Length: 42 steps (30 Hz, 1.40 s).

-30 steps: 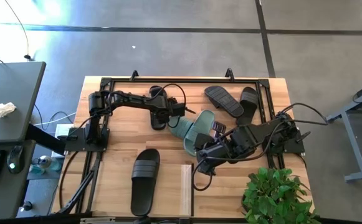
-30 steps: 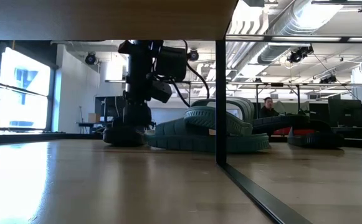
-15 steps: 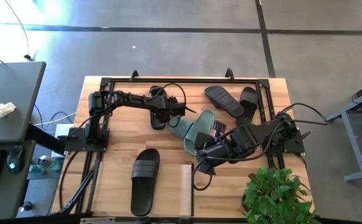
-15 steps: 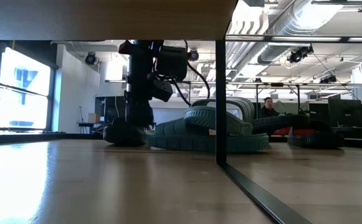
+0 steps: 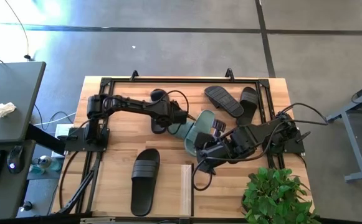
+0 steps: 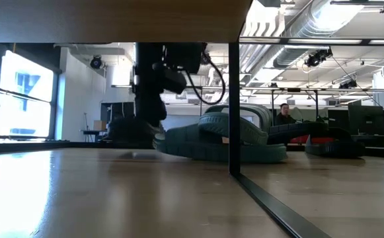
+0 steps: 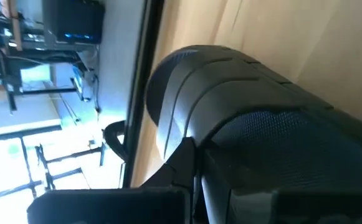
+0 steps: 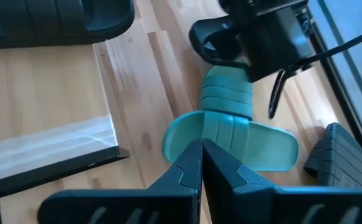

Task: Pick and place slides into the shelf
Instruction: Put the pair black slipper on the shelf

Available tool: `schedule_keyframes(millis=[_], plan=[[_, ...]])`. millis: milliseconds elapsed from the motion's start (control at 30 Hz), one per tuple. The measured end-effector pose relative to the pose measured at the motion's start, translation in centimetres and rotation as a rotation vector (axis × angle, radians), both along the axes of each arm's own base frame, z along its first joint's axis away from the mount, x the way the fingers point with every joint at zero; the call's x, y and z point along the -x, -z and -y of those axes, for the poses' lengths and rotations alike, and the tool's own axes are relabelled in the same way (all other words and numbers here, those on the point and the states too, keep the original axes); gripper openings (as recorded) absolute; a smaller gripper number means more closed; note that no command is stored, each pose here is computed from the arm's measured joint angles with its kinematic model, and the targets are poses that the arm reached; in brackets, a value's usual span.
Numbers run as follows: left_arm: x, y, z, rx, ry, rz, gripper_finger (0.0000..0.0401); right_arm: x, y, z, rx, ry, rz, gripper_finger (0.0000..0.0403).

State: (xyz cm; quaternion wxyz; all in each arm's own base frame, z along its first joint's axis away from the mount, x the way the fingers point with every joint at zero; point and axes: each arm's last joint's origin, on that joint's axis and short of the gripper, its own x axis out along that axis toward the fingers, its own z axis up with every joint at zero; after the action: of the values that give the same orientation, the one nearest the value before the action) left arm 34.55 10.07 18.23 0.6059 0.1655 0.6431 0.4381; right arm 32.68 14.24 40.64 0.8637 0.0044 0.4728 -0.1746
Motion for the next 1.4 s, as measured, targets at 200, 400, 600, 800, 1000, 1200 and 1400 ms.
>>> schedule_keyframes(millis=[200,400,600,800,1000,1200,1400], plan=[[-1.0,-2.8,1.2,-0.049,0.013,0.021,0.0001,-0.1,0.0,0.1,-0.023,0.073,0.031,0.0000],[-1.3,-6.1,1.8,-0.096,-0.007,0.045,0.0001,0.5,-0.8,0.6,-0.037,0.167,0.102,0.0000],[-1.0,-9.4,2.8,-0.163,-0.007,0.022,0.0000,2.7,-3.6,2.4,-0.036,0.250,0.232,0.0000],[-1.4,-13.1,5.6,-0.216,0.083,0.122,0.0000,5.2,-6.7,7.7,-0.098,0.353,0.305,0.0004],[-1.8,-16.2,9.6,-0.311,0.249,0.148,0.0000,8.6,-9.2,14.0,-0.212,0.425,0.337,0.0029],[-1.6,-17.2,13.6,-0.446,0.439,0.035,0.0000,11.2,-10.2,18.7,-0.468,0.444,0.353,0.0068],[-1.3,-17.5,16.4,-0.554,0.552,-0.054,0.0000,10.5,-9.9,22.3,-0.735,0.377,0.358,0.0114]])
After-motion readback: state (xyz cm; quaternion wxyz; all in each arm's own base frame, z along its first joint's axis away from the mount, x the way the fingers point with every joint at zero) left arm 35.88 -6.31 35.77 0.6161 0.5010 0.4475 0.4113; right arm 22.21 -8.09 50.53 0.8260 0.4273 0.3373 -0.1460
